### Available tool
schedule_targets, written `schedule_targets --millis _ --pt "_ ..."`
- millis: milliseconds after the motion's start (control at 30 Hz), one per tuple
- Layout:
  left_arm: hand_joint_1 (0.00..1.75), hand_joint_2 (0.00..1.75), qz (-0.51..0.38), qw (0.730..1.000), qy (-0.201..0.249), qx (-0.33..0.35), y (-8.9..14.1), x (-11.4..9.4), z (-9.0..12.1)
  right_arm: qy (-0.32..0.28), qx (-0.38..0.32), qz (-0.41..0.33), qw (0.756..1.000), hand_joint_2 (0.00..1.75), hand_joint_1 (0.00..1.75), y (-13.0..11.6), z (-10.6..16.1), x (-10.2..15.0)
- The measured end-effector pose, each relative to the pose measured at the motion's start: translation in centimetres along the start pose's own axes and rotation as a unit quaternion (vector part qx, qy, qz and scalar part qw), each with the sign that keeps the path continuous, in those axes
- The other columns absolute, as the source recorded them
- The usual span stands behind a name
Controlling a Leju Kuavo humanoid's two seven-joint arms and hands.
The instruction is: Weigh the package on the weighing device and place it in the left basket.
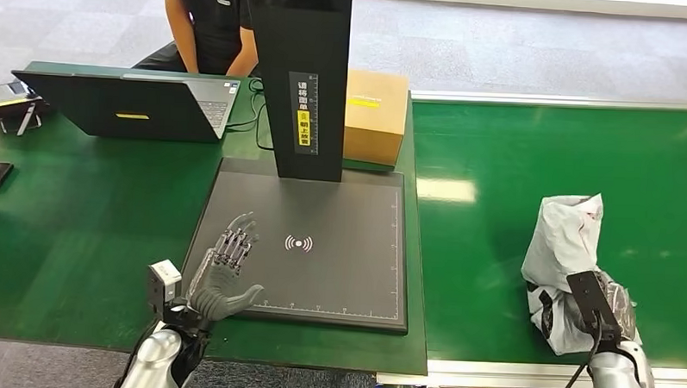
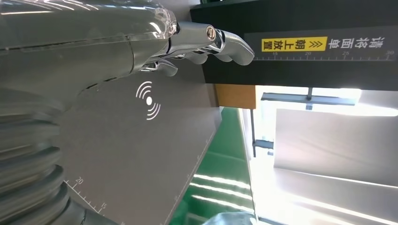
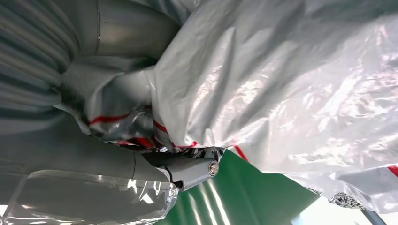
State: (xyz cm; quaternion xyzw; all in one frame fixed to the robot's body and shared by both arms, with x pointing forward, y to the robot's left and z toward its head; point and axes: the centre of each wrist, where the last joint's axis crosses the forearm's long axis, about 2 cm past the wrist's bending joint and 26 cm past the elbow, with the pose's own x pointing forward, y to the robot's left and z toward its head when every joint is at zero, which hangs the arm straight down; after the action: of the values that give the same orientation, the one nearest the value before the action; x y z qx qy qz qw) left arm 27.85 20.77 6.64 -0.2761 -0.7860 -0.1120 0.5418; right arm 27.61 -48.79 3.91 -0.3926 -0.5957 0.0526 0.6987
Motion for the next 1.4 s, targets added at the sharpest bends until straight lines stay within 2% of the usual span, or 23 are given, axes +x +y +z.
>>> schedule_targets --millis 267,500,700,1067,1233,1400 --pt "0.00 1.75 0.001 1.000 -0.009 0.001 0.1 0.5 -0.3 -0.164 -0.126 -0.001 0.978 1.75 1.75 -0.7 0.5 4.1" --pt "0.00 1.75 0.002 1.000 -0.012 0.001 0.1 0.5 -0.3 -0.241 -0.173 -0.002 0.955 1.75 1.75 -1.1 1.5 7.6" --pt "0.00 1.75 0.002 1.000 -0.017 0.000 0.1 0.6 -0.6 -0.315 -0.193 0.002 0.929 1.75 1.75 -1.4 1.8 11.5" --pt "0.00 1.75 -0.001 1.000 -0.029 0.003 0.4 0.8 -0.8 -0.408 -0.172 -0.005 0.897 1.75 1.75 0.4 0.9 17.0" --pt "0.00 1.75 -0.002 0.999 -0.035 -0.001 0.5 0.8 -1.1 -0.456 -0.132 0.008 0.880 1.75 1.75 1.8 0.2 19.8" --pt "0.00 1.75 -0.001 0.999 -0.048 -0.011 0.4 0.8 -1.8 -0.519 -0.071 0.051 0.850 1.75 1.75 4.5 0.0 23.2"
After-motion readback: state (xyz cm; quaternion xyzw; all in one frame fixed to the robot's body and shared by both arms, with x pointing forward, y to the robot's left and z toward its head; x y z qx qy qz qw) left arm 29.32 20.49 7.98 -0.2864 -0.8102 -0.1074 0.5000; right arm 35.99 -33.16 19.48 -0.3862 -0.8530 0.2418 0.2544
